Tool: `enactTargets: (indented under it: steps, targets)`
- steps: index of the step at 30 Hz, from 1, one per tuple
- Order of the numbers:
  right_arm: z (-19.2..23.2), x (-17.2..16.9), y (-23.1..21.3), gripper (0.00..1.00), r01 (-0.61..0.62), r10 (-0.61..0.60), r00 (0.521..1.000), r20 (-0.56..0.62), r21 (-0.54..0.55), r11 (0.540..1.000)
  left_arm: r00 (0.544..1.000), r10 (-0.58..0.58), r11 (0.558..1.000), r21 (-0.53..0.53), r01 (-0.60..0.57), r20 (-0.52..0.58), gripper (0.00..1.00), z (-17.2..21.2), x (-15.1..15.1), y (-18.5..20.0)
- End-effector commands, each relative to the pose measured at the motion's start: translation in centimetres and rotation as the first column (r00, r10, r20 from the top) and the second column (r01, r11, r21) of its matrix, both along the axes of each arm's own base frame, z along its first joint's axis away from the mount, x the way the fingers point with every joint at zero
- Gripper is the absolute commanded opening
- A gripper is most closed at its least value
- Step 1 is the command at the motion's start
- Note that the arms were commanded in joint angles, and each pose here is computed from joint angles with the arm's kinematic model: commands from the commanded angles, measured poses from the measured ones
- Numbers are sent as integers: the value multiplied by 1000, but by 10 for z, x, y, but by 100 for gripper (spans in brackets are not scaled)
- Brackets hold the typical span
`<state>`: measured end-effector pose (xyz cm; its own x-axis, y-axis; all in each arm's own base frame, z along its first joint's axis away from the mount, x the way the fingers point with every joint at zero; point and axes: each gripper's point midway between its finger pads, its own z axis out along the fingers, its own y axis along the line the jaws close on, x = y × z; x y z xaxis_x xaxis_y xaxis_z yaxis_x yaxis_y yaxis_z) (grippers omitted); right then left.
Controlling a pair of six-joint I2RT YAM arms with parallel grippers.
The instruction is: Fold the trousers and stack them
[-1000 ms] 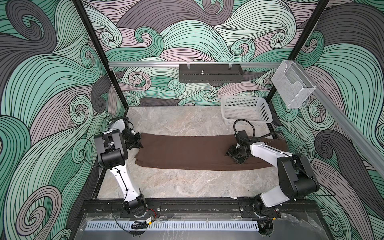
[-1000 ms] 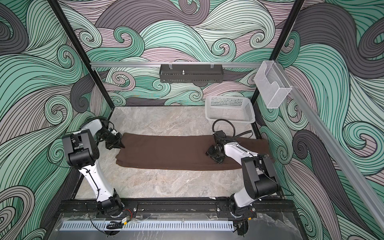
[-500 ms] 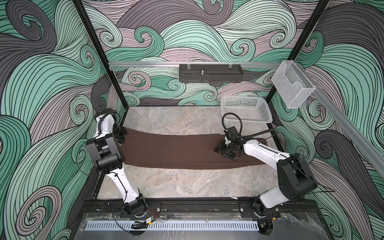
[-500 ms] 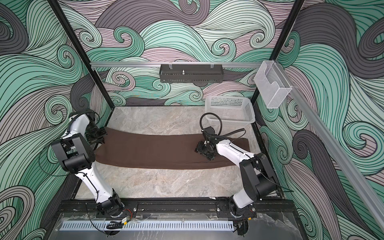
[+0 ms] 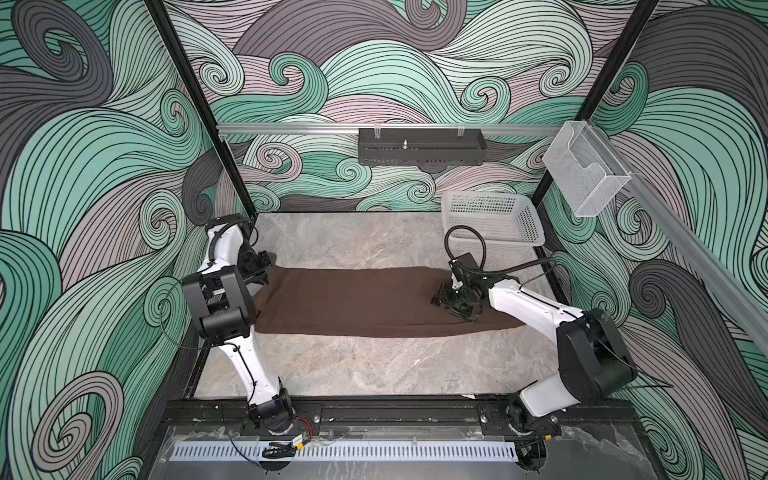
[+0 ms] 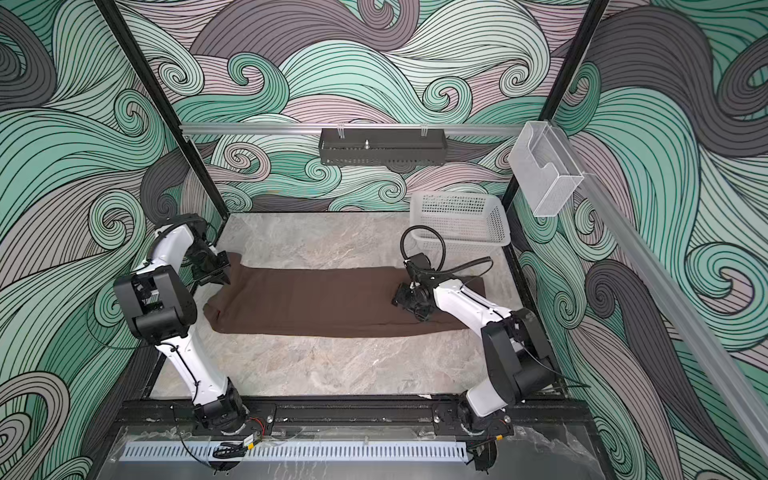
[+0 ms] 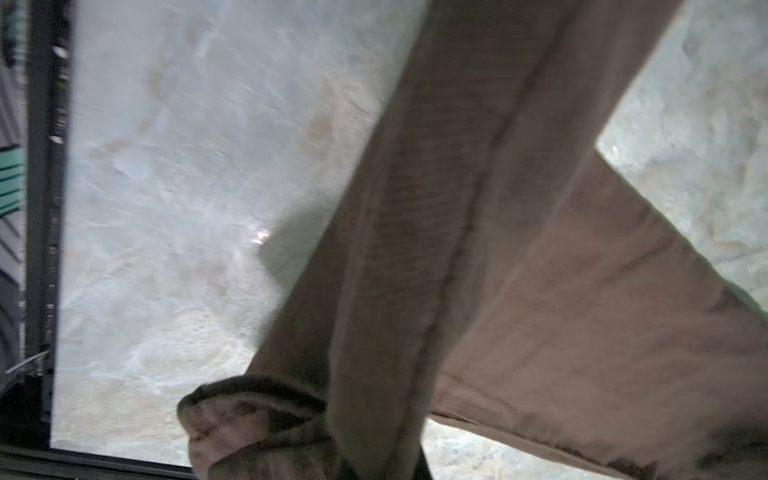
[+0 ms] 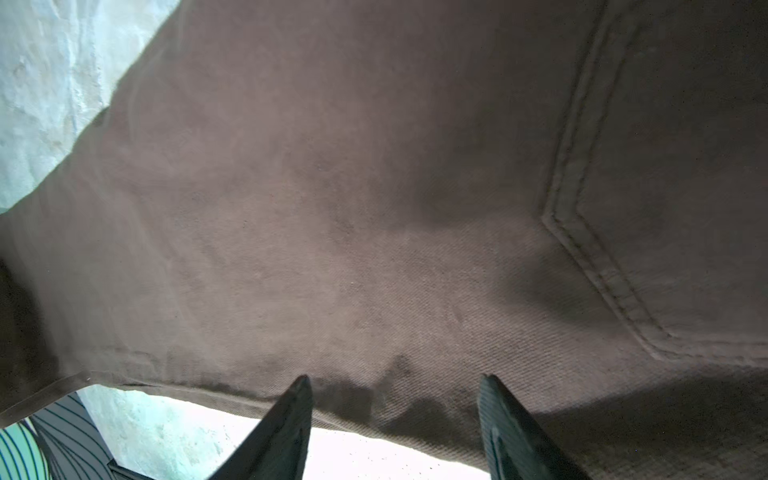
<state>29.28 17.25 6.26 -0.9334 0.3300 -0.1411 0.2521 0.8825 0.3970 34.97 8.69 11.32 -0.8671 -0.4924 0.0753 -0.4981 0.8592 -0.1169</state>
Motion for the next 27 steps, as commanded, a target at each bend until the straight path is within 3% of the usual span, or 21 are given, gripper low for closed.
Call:
enactTargets:
  steps: [1,9,15,19,27]
  targets:
    - [0,-6,-11,65,3,-3,1000,3,-28,1000,997,-44,995,-89,50,64,0,38,-7,-46]
    - [2,-7,-26,64,35,-35,999,11,-17,999,987,-136,984,-104,145,88,0,47,-15,-136]
    - [4,-8,-45,64,75,-75,997,19,-6,997,988,-87,989,-104,100,125,0,36,-13,-194]
    - [5,-11,-53,65,87,-87,996,18,-2,996,985,-31,994,-99,49,172,0,25,-3,-218]
    - [5,-14,-63,65,102,-102,995,17,1,995,975,-35,997,-63,50,218,0,11,9,-251]
